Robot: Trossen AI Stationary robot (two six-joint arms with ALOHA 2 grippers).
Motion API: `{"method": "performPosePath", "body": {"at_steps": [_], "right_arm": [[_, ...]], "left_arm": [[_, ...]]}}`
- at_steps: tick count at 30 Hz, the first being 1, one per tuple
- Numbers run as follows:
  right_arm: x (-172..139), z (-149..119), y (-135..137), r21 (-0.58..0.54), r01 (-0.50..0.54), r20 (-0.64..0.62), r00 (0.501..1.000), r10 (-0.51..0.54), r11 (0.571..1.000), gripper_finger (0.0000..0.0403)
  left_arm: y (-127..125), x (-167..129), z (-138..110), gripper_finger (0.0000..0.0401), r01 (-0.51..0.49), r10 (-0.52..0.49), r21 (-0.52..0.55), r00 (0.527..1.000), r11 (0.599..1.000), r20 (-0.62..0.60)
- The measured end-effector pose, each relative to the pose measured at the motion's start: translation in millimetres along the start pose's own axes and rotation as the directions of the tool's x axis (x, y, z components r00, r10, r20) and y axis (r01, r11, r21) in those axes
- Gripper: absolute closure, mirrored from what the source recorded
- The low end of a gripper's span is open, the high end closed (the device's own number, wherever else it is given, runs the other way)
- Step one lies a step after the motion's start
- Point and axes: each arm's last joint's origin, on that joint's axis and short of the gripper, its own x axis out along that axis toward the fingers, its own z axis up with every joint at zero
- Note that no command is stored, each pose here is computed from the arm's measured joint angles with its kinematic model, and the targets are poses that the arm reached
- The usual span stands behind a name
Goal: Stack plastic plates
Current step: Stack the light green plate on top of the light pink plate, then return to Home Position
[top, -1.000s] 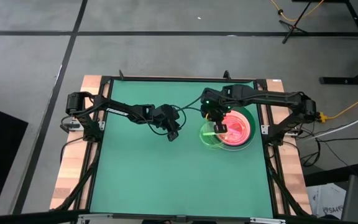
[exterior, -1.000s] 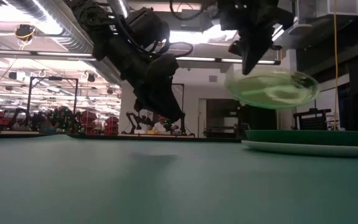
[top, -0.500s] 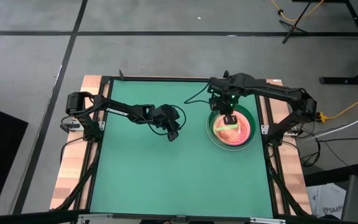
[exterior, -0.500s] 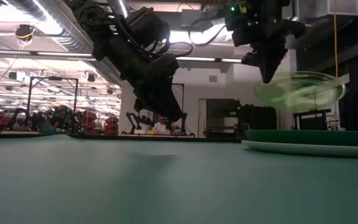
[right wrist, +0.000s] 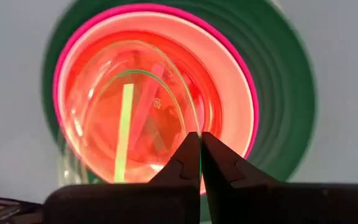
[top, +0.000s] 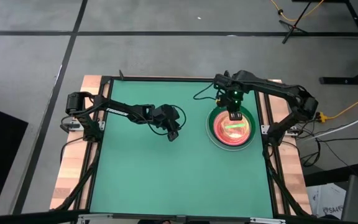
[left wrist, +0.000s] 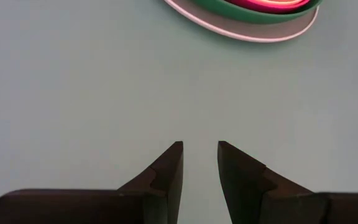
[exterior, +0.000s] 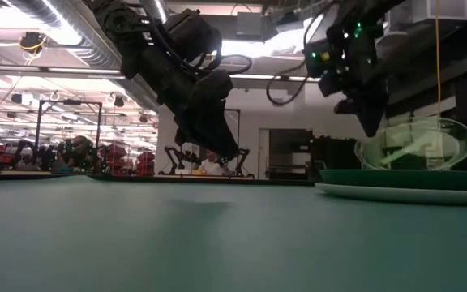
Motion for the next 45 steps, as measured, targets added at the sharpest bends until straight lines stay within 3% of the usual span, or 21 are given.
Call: {"method": "performPosePath", "body": {"at_steps": [12, 26, 38, 45], "right_arm": [[39, -11, -12, 0.025, 0.022, 0.016, 1.0, -0.023, 0.999, 0.0403], [47, -8, -16, 0.037, 0.058, 0.069, 0.996, -0.06, 0.998, 0.0401], [47, -5, -18, 0.039, 0.074, 0.092, 0.993, -0.078, 0.996, 0.0326], [47, -5, -18, 0.039, 0.074, 0.092, 0.993, -0.078, 0.996, 0.0318]], "left_arm": [[0, 0, 0, 0.0309, -0.007, 0.007, 0.0, 1.0, 1.0, 0.003], [1, 0, 0, 0.0309, -0.036, 0.036, 0.0, 0.999, 0.999, 0.014], [1, 0, 1, 0.0309, -0.035, 0.035, 0.0, 0.999, 0.999, 0.014], [1, 0, 1, 0.0309, -0.035, 0.035, 0.0, 0.999, 0.999, 0.014]]}}
